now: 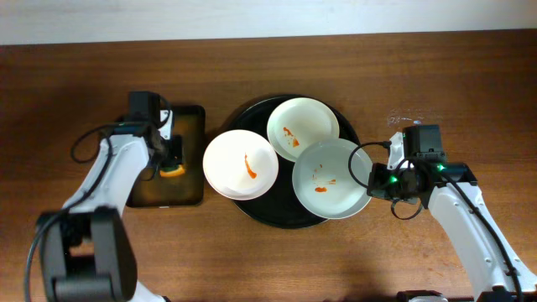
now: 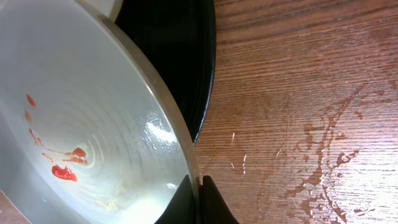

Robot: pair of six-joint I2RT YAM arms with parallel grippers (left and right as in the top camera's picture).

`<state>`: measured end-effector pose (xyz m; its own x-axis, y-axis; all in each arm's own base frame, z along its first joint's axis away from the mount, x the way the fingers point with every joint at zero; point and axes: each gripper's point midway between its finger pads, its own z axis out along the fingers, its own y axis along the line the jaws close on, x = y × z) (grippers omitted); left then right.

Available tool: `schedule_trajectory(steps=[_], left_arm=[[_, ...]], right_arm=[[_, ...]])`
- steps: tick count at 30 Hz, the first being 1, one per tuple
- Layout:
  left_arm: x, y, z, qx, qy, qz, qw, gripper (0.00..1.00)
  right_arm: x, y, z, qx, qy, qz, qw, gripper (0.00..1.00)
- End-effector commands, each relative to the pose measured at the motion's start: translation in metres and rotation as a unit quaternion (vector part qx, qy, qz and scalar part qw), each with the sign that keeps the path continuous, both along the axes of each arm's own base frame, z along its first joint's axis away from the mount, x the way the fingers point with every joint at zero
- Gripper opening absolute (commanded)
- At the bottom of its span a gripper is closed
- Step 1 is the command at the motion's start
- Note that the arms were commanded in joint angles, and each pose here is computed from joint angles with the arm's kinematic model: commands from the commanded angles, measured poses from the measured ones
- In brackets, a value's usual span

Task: Clean dirty plates on tray and stack at the side
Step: 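Lower the left gripper into the black tray and grasp the sponge, then lift the sponge with the left gripper and carry it to the held plate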

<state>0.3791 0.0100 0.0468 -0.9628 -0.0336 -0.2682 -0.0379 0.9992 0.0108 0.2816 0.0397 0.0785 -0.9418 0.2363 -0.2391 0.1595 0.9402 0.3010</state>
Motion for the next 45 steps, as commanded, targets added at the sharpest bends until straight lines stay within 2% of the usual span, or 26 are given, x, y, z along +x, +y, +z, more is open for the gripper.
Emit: schedule_trajectory(steps=[1, 13, 16, 18, 20, 23, 25, 39, 41, 45], left_arm=[[0.001, 0.001, 0.051, 0.002, -0.061, -0.001, 0.998, 0.00], [-0.014, 0.001, -0.043, -0.001, 0.050, -0.001, 0.999, 0.00], [-0.003, 0.001, -0.021, 0.000, 0.018, -0.001, 1.000, 0.00], [0.007, 0.001, 0.016, 0.001, -0.033, -0.001, 0.999, 0.00], [0.005, 0.000, 0.044, -0.003, -0.064, -0.003, 0.998, 0.00], [-0.002, -0.027, 0.063, -0.067, -0.079, -0.050, 0.993, 0.00], [-0.004, -0.044, 0.068, -0.108, -0.082, -0.086, 0.987, 0.00], [-0.004, -0.046, 0.069, -0.113, -0.084, -0.089, 0.986, 0.00], [-0.002, -0.056, 0.073, -0.137, -0.092, -0.100, 0.981, 0.00], [0.002, -0.067, 0.075, -0.125, -0.108, -0.146, 0.975, 0.00]], right_arm=[[0.007, -0.001, 0.009, -0.001, -0.016, -0.002, 1.000, 0.04], [0.006, -0.001, 0.009, -0.001, -0.015, -0.001, 1.000, 0.04], [0.006, -0.001, 0.009, -0.001, -0.014, -0.001, 1.000, 0.04], [0.006, -0.001, 0.009, -0.001, -0.014, -0.002, 1.000, 0.04], [0.006, -0.001, 0.009, -0.001, -0.015, -0.002, 1.000, 0.04], [0.007, -0.001, 0.009, -0.001, -0.016, -0.002, 1.000, 0.04], [0.006, -0.001, 0.009, -0.001, -0.015, -0.001, 1.000, 0.04], [0.006, -0.001, 0.009, -0.001, -0.014, -0.001, 1.000, 0.04], [0.006, -0.001, 0.009, -0.001, -0.014, -0.001, 1.000, 0.04], [0.006, -0.001, 0.009, -0.001, -0.014, -0.001, 1.000, 0.04]])
